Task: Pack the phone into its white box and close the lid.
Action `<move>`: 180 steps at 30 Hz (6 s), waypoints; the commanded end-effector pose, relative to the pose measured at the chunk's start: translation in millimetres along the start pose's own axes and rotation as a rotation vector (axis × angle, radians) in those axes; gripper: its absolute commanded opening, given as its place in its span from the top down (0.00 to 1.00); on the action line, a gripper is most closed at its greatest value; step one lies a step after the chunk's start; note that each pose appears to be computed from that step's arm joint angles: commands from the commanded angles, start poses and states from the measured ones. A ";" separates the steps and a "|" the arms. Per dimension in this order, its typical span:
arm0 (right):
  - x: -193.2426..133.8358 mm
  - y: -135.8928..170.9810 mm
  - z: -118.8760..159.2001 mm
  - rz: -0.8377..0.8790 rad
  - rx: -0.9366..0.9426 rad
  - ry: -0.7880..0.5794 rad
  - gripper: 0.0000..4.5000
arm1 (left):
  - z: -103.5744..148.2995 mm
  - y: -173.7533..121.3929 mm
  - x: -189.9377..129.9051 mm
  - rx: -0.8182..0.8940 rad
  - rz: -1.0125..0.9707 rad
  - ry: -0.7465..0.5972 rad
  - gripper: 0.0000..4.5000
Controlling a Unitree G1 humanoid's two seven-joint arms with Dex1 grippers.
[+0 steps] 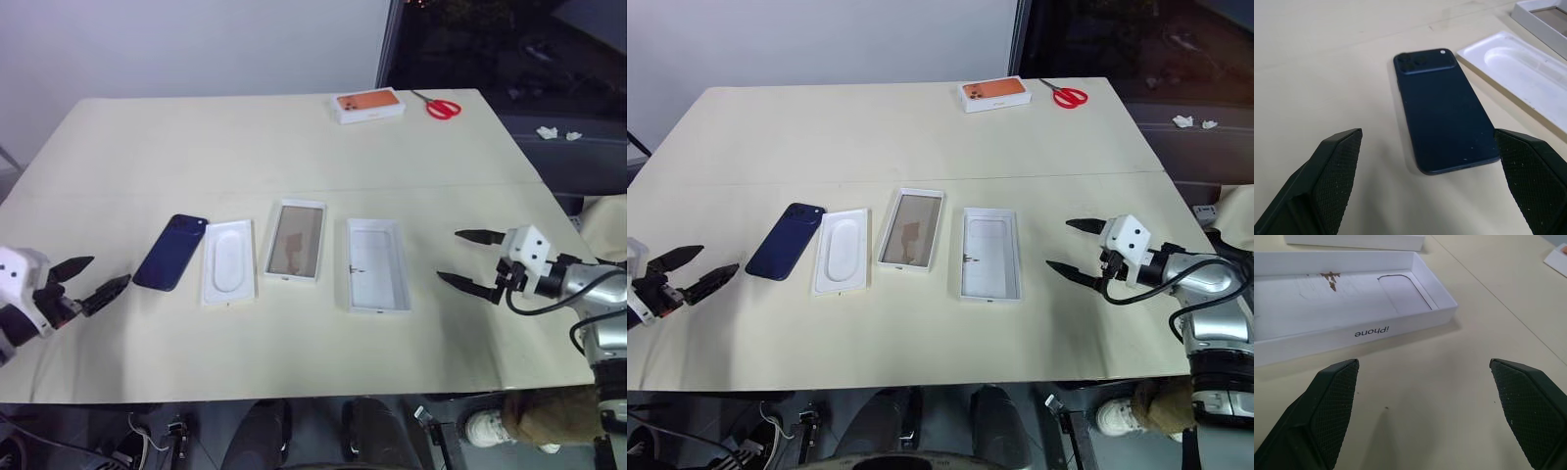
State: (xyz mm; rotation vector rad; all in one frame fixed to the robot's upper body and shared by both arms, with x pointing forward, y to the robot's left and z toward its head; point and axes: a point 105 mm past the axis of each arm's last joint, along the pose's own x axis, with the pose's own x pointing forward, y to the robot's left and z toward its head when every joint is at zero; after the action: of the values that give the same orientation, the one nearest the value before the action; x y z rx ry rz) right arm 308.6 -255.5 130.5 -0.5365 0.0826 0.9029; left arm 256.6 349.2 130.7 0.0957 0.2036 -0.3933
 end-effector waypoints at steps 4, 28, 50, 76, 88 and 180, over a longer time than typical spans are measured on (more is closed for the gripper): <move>12.6 9.9 44.1 0.149 0.021 -0.084 0.01 | 24.4 -25.0 15.6 -0.167 -0.089 -0.025 0.00; 100.3 40.2 133.1 0.300 -0.297 -0.127 0.01 | -9.2 -96.6 94.7 -0.774 -0.170 0.173 0.00; 102.2 44.8 131.2 0.289 -0.305 -0.130 0.00 | -19.9 -112.7 105.3 -0.927 -0.195 0.145 0.86; 154.6 87.0 126.2 0.419 -0.070 -0.145 0.00 | 26.5 -74.1 78.9 -1.025 -0.223 -0.066 0.99; 195.8 114.2 97.8 0.444 -0.032 -0.041 0.44 | 40.2 -72.4 70.1 -0.932 -0.211 -0.079 1.00; 231.0 135.3 82.3 0.381 -0.515 0.064 0.99 | 54.7 -101.5 55.0 -0.239 -0.212 -0.257 0.12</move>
State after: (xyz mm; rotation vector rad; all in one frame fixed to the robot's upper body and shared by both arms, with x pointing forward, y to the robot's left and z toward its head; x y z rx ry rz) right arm 340.8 15.4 93.1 -1.0220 -0.0255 1.2617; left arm 276.9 221.6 154.5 -0.2401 0.0617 -0.5975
